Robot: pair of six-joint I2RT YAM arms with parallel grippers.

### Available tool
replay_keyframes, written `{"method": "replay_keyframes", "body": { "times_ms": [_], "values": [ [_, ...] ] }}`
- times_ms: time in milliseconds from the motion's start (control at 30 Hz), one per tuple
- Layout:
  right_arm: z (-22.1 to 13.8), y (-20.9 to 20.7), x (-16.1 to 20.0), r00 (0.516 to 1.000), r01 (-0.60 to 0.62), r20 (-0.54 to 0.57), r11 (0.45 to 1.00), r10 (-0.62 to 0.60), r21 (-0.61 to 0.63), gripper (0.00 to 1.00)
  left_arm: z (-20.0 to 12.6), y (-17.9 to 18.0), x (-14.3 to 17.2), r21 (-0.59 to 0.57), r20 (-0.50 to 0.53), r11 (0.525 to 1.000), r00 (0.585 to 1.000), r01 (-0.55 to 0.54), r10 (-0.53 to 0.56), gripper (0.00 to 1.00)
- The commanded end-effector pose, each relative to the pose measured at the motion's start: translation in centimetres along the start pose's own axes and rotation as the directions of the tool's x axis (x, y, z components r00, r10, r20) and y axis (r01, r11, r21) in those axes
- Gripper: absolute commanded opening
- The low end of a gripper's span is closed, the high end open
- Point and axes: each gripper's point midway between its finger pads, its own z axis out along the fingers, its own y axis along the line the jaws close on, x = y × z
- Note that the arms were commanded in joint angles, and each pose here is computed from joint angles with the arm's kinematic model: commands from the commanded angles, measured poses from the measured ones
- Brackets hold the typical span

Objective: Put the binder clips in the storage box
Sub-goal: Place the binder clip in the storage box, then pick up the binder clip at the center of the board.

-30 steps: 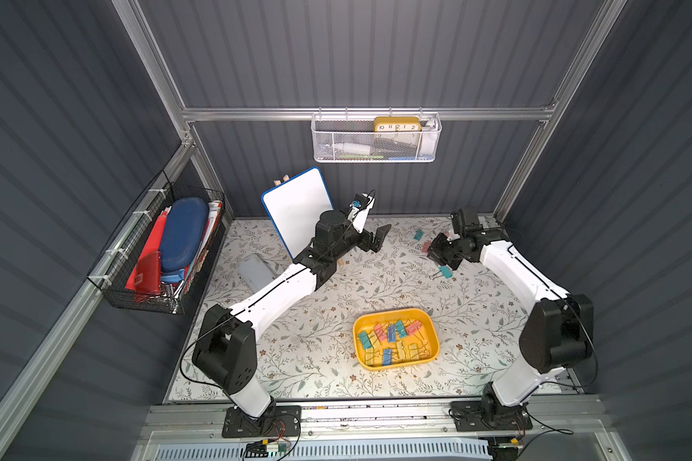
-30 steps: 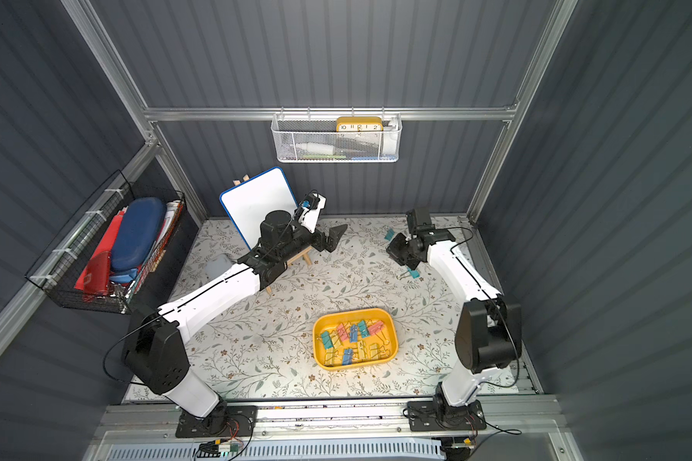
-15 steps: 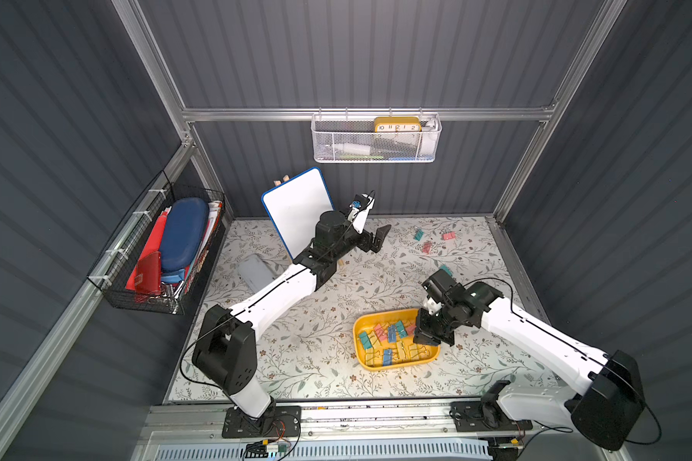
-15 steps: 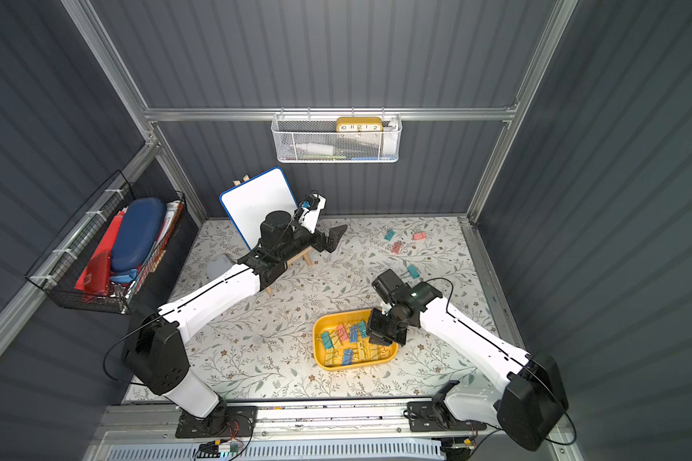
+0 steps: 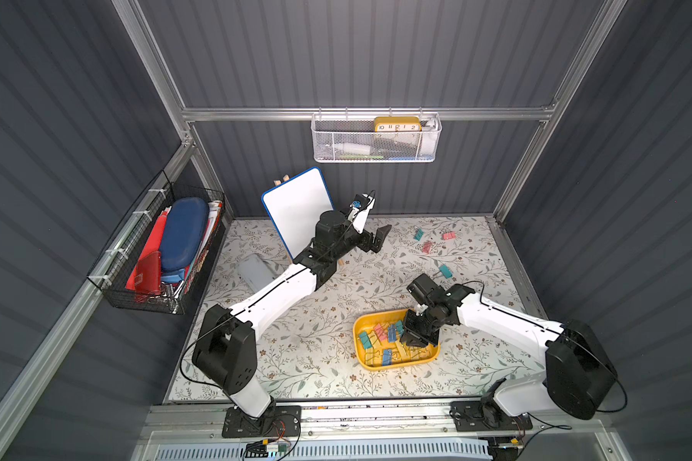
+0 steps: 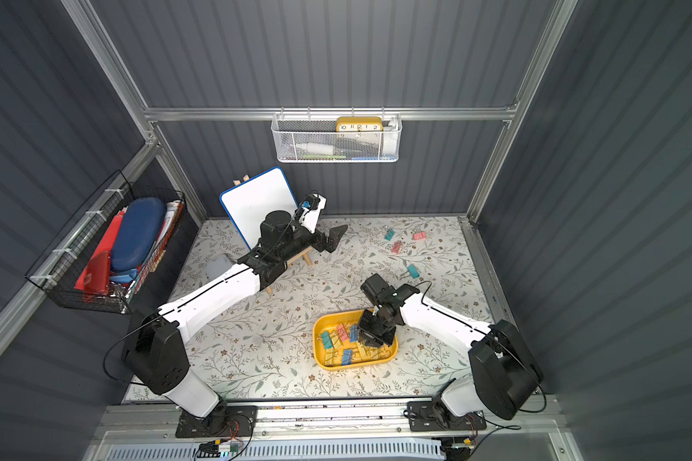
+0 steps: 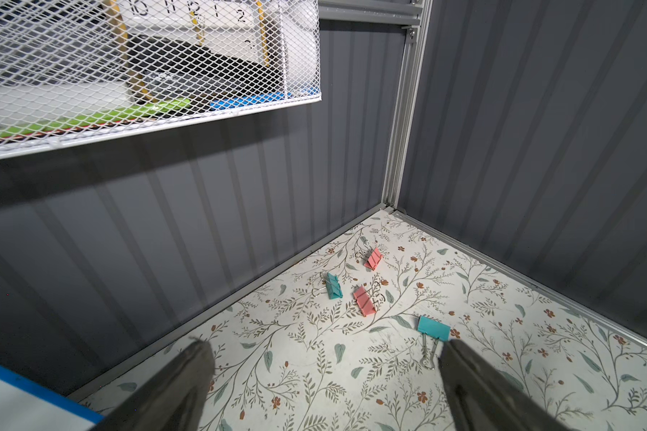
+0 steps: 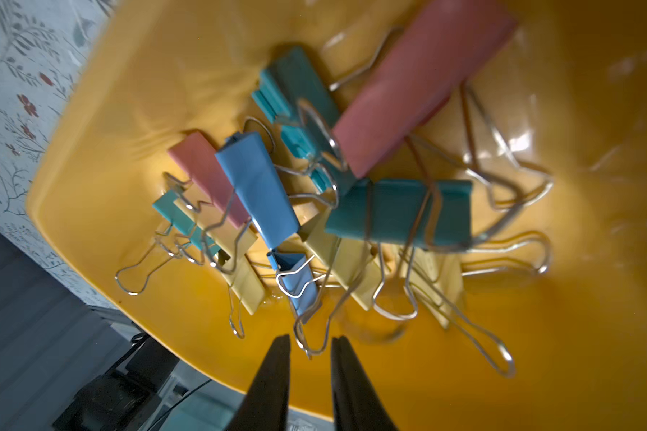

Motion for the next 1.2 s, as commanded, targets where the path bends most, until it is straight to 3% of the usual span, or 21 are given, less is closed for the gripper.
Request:
{"method": "replay_keyframes", "body": {
  "times_ms": [0,133,200,333,433,533,667,733,933,1167],
  "values": [
    [-3.5,1.0,-3.1,0.982,0.025,0.186,0.999,-0.03,0.027,0.28,-0.4,-0.2,-1.3,0.011,0.038,1.0,0.999,-0.014,0.013,0.99],
    [-8.0,1.6,-7.7,0.906,0.015,0.42,0.996,-0.052,0.09,0.28,-0.7,-0.2,-1.8,0.004,0.051,1.0,0.999,-0.009,0.008,0.99],
    [-10.5,2.3,-11.2,0.805,-0.014,0.592,0.996,-0.042,0.09,0.3,-1.0,-0.2,-2.1,0.001,0.063,1.0,0.998,-0.006,0.006,0.99],
    [-13.5,1.6,-16.9,0.588,-0.159,0.805,0.987,0.073,0.027,0.37,-1.0,-0.1,-2.1,-0.003,0.064,1.0,0.998,-0.002,0.003,0.99],
    [-13.7,-0.5,-21.0,0.511,-0.27,0.849,0.963,0.135,0.01,0.38,-1.1,-0.1,-2.2,-0.006,0.068,1.0,0.998,-0.002,0.003,0.99],
    [-12.8,-2.4,-23.8,0.544,-0.366,0.821,0.929,0.174,0.045,0.41,-1.2,0.1,-2.1,-0.019,0.066,1.0,0.998,0.0,0.001,0.99],
    [-11.3,-5.7,-25.7,0.557,-0.568,0.771,0.819,0.308,0.083,0.45,-1.2,0.2,-2.2,-0.023,0.067,1.0,0.998,0.0,0.002,0.99],
    [-10.3,-6.2,-26.9,0.578,-0.584,0.747,0.806,0.329,0.097,0.54,-1.2,0.1,-2.3,-0.019,0.069,1.0,0.998,-0.001,0.003,0.99],
    [-7.8,-8.3,-29.7,0.586,-0.616,0.714,0.783,0.384,0.085,0.62,-1.2,0.2,-2.3,-0.023,0.069,1.0,0.998,-0.001,0.002,0.99],
    [-4.6,-8.9,-31.4,0.693,-0.585,0.594,0.8,0.408,0.134,0.74,-1.3,0.1,-2.4,-0.019,0.07,1.0,0.998,-0.002,0.004,0.99]
  ]
}}
